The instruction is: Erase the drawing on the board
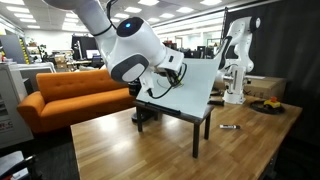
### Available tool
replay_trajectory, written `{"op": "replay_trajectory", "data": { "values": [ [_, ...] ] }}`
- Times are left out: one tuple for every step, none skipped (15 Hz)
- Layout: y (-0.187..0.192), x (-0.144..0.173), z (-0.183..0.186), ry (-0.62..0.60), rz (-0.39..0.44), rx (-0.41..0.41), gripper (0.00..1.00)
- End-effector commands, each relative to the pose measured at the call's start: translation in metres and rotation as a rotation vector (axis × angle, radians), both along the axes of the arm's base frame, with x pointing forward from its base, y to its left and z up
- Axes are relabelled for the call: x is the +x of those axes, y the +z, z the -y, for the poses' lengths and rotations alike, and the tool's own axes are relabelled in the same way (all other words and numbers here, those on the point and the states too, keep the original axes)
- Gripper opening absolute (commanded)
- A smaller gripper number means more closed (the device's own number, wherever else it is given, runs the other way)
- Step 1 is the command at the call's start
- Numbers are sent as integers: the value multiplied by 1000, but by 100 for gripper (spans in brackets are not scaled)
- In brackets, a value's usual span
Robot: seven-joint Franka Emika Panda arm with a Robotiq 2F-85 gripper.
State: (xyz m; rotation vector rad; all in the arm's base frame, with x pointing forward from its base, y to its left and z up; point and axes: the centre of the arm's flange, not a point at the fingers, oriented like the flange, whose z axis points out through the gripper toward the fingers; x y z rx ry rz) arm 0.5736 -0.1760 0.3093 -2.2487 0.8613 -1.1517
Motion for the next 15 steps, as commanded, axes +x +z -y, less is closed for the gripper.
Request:
{"op": "replay_trajectory", "data": {
  "values": [
    [-9,7,-3,-13,39,-7,27],
    [-8,11,-1,-17,47,-12,27],
    [-9,14,0,-22,52,-13,27],
    [-10,19,1,-25,56,-16,27],
    [-12,23,1,-29,60,-17,27],
    [-14,27,1,-31,64,-17,27],
    [-16,31,1,-31,62,-18,27],
    [-17,35,0,-30,64,-18,27],
    [-20,38,-2,-29,63,-17,27],
    [-22,40,-3,-27,63,-16,27],
    [-25,43,-5,-25,62,-14,27],
    [-28,45,-7,-22,60,-14,27],
    [-30,47,-8,-20,57,-14,27],
    [-33,47,-10,-15,55,-15,27],
    [-35,47,-11,-11,55,-21,27]
  ]
}}
